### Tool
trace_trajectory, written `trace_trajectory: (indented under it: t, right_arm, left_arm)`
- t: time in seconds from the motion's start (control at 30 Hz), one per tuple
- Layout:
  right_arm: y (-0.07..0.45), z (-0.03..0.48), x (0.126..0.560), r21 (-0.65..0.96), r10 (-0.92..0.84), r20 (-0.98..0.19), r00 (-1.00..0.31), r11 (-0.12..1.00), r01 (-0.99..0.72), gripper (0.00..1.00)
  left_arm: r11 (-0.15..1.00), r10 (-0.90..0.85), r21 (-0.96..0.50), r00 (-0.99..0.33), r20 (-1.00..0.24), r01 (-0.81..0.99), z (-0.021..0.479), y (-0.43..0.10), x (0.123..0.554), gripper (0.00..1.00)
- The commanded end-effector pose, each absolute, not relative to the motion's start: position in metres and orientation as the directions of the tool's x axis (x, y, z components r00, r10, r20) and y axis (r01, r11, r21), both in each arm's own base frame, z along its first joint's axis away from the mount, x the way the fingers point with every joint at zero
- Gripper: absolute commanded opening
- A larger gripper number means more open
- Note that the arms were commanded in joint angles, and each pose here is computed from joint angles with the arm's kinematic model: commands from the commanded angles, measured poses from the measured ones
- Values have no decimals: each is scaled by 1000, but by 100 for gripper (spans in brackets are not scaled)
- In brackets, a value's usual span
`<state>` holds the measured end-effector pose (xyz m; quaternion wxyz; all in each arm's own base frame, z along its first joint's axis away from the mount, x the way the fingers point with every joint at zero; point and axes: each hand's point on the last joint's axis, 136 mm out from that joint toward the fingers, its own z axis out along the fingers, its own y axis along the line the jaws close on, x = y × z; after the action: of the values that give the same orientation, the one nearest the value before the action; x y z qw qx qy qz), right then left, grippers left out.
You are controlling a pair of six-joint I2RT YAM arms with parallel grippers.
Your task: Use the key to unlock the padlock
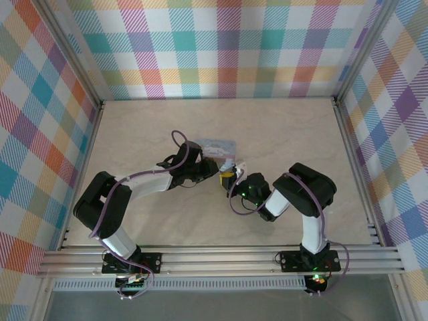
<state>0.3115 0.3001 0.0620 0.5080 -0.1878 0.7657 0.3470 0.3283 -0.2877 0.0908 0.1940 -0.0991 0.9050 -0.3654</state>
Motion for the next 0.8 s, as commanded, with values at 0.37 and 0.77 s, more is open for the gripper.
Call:
trace_trajectory:
  t: [0.37,0.77]
  right_arm:
    - [322,114,347,326,174,-943,-282,651,-686,0]
    - [329,136,348,333,200,-943,-267,603,-725,0]
  left_arm:
    - [666,-252,-746,-935,-250,20,105,-305,310,11]
    - [675,-254,-737,-934,-250,14,100,-302,310,11]
